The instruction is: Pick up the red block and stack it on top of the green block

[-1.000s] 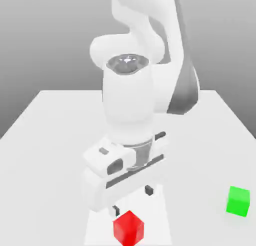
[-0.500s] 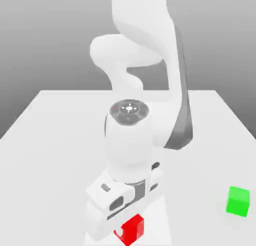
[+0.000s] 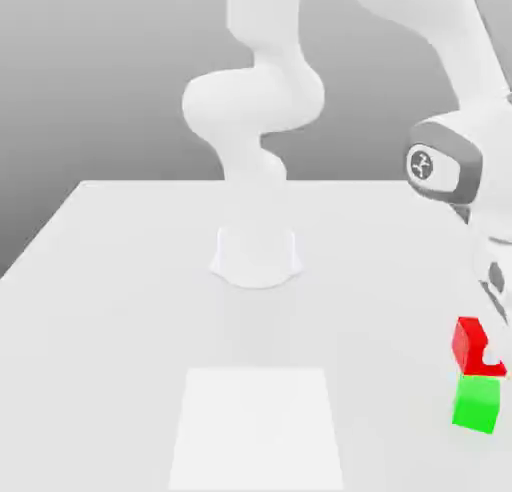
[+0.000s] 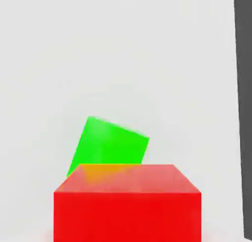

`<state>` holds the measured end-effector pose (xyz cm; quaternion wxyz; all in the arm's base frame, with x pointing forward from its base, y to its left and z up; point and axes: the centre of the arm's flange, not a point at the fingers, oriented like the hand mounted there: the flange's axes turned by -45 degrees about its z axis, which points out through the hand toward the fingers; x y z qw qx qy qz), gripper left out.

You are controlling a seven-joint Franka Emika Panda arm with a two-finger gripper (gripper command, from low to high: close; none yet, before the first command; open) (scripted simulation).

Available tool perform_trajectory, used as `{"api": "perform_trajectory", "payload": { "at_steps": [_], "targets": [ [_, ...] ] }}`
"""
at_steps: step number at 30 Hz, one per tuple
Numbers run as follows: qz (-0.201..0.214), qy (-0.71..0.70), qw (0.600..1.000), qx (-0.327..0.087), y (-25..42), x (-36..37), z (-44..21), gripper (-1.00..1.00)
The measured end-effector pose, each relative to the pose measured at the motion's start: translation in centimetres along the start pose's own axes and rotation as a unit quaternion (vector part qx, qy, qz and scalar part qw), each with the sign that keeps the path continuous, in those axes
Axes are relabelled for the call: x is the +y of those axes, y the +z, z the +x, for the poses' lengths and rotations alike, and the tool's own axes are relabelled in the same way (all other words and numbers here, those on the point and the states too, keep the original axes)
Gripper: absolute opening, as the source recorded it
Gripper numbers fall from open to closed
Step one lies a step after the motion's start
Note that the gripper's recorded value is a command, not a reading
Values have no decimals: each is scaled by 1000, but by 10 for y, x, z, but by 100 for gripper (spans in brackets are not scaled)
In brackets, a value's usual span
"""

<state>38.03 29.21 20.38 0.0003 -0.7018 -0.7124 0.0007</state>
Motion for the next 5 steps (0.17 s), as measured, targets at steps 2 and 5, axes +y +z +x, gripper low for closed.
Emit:
{"api": "perform_trajectory", "payload": {
  "at_steps": [2, 5],
  "targets": [
    [0, -3, 1000, 0, 20, -2, 1, 100],
    [0, -3, 1000, 0, 20, -2, 1, 100]
  ]
}}
